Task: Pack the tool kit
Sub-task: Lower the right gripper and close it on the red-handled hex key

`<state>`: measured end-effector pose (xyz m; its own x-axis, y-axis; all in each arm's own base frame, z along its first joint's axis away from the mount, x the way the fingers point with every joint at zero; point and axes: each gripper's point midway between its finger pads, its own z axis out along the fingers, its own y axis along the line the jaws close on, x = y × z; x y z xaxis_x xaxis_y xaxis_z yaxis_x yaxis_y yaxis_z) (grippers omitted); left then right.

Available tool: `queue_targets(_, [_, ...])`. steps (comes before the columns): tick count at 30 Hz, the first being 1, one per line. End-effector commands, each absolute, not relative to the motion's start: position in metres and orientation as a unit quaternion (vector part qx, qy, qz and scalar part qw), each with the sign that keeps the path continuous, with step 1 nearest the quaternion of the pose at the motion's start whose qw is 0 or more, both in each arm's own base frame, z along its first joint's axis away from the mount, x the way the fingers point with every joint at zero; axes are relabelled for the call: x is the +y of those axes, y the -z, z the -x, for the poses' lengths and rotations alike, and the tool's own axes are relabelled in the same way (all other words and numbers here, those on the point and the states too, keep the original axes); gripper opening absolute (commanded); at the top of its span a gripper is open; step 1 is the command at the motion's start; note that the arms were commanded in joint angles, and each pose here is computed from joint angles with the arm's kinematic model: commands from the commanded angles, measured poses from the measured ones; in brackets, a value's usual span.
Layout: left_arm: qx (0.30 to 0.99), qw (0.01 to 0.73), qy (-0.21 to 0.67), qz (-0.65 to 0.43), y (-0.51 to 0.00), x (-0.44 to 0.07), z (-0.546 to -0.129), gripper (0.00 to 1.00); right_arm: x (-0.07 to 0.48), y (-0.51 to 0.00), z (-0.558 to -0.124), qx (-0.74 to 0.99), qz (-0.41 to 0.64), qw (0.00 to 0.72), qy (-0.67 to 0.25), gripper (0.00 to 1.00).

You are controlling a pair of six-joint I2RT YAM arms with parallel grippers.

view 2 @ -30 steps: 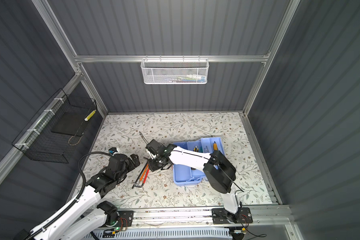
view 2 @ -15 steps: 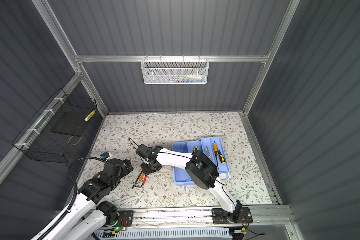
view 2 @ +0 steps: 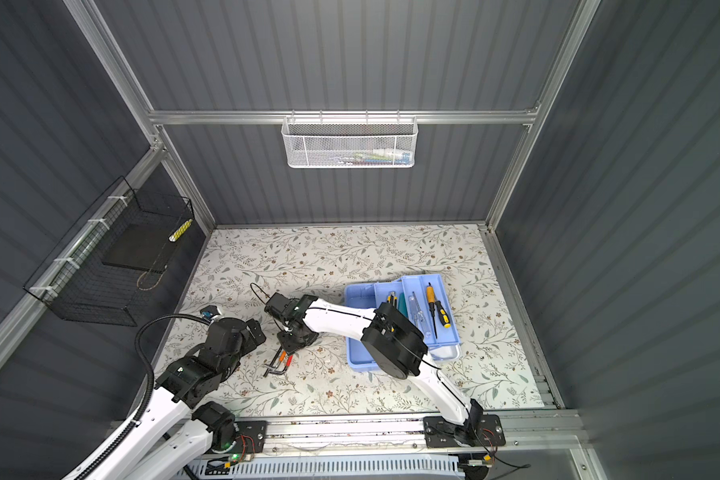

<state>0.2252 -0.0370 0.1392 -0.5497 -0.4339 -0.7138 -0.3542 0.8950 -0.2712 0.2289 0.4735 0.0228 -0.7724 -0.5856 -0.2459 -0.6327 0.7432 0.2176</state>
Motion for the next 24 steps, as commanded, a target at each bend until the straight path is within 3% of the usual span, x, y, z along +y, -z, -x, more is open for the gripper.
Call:
queue_targets(1, [0.883,0.414,0.036,0.217,-0.137,-0.034,-0.223,0.99,0.464,-0.004,-0.230,0.934,0.336,0.067,-0.106,0.52])
queue_targets(8, [0.887,0.407,0.033,0.215,-0.133,-0.034,-0.221,0.99,0.471,0.004,-0.236,0.929,0.351,0.071,-0.095,0.50])
queue_targets(24, [0.892,0.399,0.043,0.209,-0.123,-0.038,-0.219,1.00,0.439,0.006,-0.248,0.917,0.387,0.091,-0.012,0.30])
